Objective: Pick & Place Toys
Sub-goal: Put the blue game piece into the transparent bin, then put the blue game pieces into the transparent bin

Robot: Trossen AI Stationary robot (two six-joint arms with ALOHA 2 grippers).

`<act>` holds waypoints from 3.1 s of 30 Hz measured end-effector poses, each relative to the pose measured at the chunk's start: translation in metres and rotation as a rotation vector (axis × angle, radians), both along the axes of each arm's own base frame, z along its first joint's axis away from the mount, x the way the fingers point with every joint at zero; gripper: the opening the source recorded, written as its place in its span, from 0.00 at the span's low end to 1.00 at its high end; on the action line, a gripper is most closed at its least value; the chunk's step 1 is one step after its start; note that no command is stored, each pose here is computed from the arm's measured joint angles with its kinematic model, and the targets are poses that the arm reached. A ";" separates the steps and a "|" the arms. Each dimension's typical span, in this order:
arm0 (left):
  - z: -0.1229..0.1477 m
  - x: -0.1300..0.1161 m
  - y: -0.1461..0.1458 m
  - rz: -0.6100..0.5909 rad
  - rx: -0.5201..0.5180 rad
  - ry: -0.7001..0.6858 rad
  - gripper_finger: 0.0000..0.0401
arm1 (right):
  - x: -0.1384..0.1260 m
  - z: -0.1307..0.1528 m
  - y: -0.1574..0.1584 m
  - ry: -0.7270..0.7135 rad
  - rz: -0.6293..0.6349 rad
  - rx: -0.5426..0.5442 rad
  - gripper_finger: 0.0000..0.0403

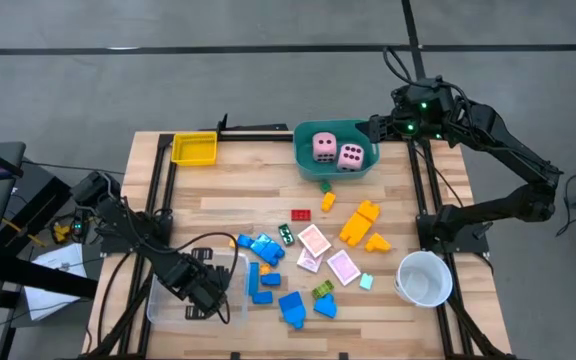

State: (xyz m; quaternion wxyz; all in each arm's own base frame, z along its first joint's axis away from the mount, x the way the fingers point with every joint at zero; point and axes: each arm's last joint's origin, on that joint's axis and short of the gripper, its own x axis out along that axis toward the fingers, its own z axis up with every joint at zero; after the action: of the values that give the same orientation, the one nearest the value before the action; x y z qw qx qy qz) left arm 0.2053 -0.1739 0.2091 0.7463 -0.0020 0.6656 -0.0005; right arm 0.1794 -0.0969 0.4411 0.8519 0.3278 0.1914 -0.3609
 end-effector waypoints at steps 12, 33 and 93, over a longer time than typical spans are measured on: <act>0.010 -0.002 0.001 0.000 -0.063 -0.030 0.55 | 0.000 0.000 0.000 0.000 0.000 0.000 0.96; 0.075 -0.021 0.022 0.063 -0.218 -0.401 0.60 | 0.000 0.000 0.000 -0.004 -0.003 0.005 0.96; 0.027 0.167 0.169 -0.399 0.021 -0.203 0.78 | -0.005 -0.002 -0.006 0.057 -0.001 -0.030 0.96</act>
State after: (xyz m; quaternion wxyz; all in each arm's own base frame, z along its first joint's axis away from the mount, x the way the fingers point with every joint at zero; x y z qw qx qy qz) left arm 0.3727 -0.0054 0.2364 0.7944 0.1378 0.5745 -0.1414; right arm 0.1746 -0.1028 0.4388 0.8507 0.3047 0.2101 -0.3733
